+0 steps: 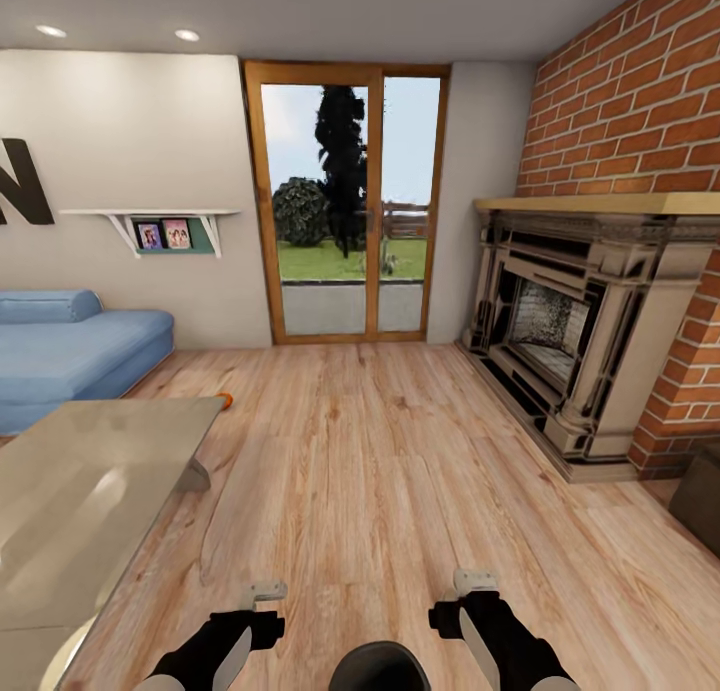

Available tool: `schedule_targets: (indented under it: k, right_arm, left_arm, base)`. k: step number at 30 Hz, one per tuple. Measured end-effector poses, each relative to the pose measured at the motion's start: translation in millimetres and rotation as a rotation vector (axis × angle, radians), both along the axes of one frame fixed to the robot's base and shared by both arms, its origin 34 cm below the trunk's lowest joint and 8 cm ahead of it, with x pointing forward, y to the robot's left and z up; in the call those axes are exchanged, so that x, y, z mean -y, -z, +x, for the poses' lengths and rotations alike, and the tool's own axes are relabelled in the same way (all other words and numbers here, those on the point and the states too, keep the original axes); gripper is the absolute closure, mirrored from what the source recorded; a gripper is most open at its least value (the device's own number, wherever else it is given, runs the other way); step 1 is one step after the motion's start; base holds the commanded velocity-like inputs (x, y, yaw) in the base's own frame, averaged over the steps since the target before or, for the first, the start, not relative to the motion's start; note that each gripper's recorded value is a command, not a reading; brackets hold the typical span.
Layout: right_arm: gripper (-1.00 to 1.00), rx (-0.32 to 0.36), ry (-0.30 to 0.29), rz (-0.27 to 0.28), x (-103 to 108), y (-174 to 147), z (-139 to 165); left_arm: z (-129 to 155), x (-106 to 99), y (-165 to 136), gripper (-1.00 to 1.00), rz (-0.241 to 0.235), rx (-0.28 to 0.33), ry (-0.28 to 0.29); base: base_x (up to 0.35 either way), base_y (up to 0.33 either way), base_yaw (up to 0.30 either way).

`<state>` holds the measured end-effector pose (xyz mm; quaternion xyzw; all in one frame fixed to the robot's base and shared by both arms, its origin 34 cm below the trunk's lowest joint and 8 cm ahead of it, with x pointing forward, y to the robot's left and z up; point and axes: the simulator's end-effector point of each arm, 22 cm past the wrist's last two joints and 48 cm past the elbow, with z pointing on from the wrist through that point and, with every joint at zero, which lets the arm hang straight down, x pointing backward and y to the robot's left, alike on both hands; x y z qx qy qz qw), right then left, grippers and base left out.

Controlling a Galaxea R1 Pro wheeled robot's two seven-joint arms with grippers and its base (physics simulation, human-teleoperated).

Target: Place each of the two pumpkins and all three candles from the living room inside a cabinet in the living room (use any cabinet), then make sure every cabinet is closed, and position the cauldron so it is next to a table in the living room.

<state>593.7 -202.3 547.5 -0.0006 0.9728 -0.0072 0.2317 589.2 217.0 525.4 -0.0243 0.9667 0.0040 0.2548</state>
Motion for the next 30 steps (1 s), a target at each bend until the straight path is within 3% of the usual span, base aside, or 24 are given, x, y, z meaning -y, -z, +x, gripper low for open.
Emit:
schedule_targets:
  k: [30]
  right_arm:
    - [-1.0,0.003,-0.002,0.001,-1,58,-7]
  left_arm:
    - [-7,1,58,-1.0,-0.001,0.002,0.0]
  base:
    - [0.0,0.0,0.0]
